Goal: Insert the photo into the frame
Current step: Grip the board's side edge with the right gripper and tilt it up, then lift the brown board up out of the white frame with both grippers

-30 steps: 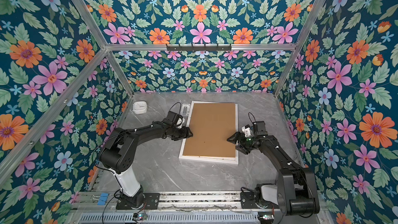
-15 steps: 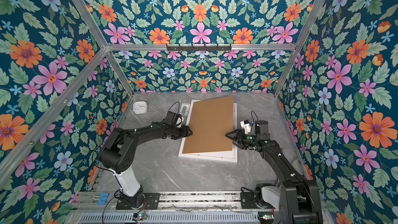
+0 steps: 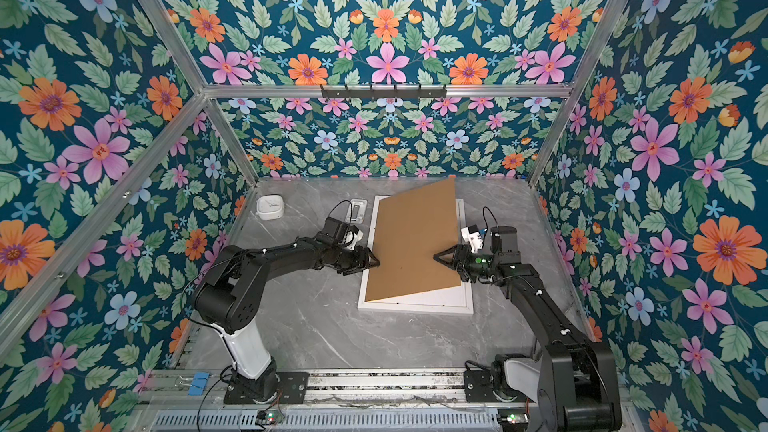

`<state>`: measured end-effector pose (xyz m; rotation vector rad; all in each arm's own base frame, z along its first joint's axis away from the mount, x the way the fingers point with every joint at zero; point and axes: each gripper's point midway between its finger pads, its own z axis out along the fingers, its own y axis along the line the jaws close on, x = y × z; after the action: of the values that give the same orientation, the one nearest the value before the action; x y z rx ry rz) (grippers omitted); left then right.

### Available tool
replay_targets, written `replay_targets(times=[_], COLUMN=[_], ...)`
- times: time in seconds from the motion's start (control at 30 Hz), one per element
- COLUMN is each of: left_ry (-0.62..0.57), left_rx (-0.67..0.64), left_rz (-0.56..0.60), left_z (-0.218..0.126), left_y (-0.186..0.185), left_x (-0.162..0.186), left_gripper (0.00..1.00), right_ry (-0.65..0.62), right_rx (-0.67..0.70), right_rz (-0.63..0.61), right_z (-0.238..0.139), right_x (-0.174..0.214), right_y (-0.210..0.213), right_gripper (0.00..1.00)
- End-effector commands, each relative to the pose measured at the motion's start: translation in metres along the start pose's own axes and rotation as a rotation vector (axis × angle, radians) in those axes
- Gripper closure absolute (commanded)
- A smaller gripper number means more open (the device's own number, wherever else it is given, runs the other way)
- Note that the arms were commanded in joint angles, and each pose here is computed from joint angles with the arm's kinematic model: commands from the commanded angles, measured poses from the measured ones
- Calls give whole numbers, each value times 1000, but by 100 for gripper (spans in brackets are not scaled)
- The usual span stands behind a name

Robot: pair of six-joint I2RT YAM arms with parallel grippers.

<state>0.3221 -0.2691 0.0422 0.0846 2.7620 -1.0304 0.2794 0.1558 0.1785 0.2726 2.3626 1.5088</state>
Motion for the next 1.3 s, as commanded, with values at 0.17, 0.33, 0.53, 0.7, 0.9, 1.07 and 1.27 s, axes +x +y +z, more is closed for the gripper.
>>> replay_targets(times=[0.17,0.33,0.53,0.7,0.9,1.07,1.27], left_ry=[23,-9,-59,-93,-154,-246,-349], left_rx=[2,20,49,66,95,131,185], left_rz=[-35,-36,-39,-37,-36,-45,-52], left_z=[-13,-31,-57,-78,-103,-122,-139], left_y=[-2,-8,-16,-27,-42,-54,-67], left_x=[2,-11,-30,-45,-66,-86,-105], left_gripper=[29,28,28,27,26,25,24], right_ry=[-26,-46,-72,-104,-122,-148,-212], right_rx=[45,33,18,-6,-69,-134,-190], right_rz=[-30,-34,-25,-39,-16,-13,9], right_z=[-8,-12,-22,-32,-38,-50,-74], right_x=[-10,-23,-37,-53,-73,-88,-109], right_y=[11,31,61,92,122,141,147], right_gripper=[82,100,100,100,100,100,100])
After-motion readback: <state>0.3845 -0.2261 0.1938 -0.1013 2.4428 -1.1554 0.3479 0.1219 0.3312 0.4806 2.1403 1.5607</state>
